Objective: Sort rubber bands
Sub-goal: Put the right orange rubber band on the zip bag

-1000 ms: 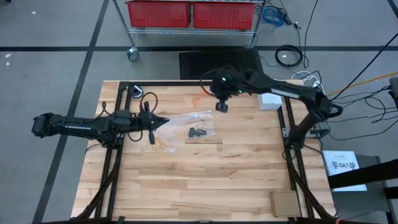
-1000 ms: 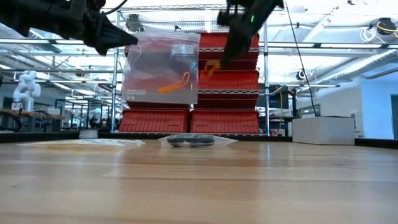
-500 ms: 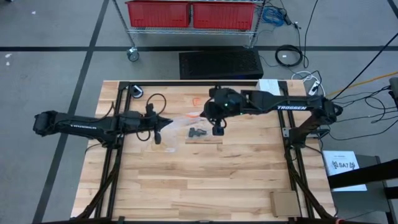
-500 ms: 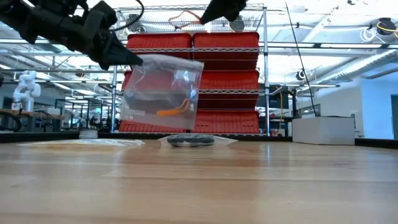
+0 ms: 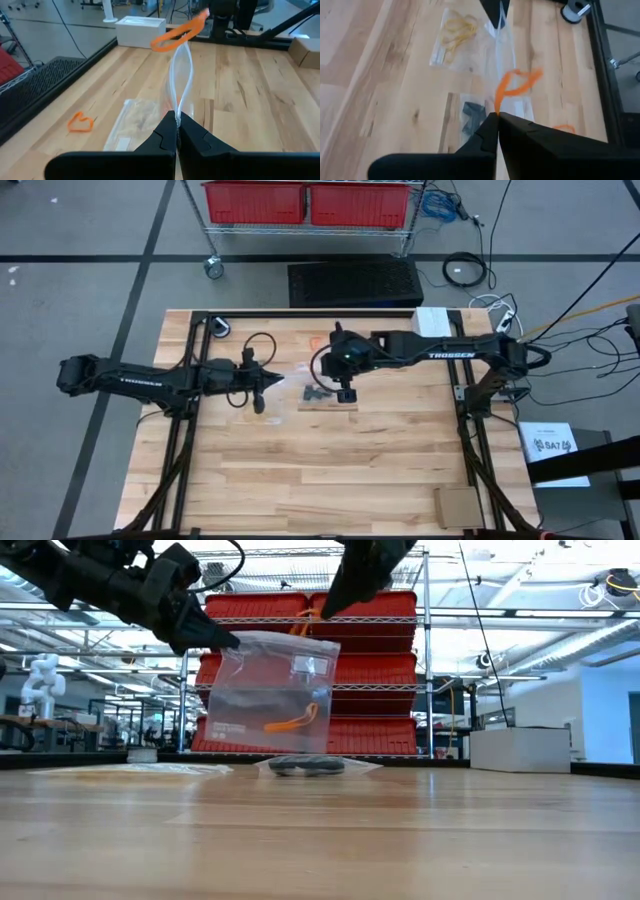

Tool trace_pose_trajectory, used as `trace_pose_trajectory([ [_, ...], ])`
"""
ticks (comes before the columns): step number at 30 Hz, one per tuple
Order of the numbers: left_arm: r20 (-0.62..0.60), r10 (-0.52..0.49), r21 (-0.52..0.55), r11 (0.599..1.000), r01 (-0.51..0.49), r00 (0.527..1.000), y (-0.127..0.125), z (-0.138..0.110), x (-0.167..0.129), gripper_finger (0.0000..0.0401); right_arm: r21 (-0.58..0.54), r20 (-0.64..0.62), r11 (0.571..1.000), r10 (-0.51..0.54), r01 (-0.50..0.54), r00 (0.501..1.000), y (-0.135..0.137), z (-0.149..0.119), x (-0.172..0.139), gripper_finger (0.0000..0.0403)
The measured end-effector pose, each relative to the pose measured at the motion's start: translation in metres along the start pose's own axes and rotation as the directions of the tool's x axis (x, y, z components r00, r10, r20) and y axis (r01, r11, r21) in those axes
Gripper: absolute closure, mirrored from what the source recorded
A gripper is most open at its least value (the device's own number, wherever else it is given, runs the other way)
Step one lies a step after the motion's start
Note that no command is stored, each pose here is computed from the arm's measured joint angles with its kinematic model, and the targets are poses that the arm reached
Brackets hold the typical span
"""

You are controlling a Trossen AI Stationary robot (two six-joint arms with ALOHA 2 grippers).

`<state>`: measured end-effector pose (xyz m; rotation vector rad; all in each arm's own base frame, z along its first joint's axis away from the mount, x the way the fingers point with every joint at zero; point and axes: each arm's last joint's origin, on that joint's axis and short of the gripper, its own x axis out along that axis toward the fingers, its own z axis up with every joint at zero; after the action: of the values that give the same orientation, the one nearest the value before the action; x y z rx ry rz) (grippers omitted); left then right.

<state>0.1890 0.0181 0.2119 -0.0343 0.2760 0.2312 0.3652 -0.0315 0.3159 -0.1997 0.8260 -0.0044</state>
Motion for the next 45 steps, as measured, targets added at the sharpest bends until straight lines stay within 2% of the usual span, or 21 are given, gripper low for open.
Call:
trace_pose_trajectory([
  [15,-0.025,0.0,0.005,1.0,0.0,1.0,-0.001,-0.004,0.005,0.0397,-0.008,0.038,1.0,0.024,-0.023,0.999,0.003,0.012,-0.012,0.0403],
  [31,-0.014,-0.053,0.002,0.999,0.053,0.998,-0.002,-0.002,0.005,0.0397,-0.027,-0.059,0.998,0.053,-0.055,0.997,0.006,0.004,0.019,0.0403],
  [45,-0.015,-0.074,0.002,0.997,0.074,0.997,-0.003,-0.002,0.005,0.0397,-0.022,-0.019,0.999,0.034,-0.035,0.999,0.0,0.021,-0.001,0.0403],
])
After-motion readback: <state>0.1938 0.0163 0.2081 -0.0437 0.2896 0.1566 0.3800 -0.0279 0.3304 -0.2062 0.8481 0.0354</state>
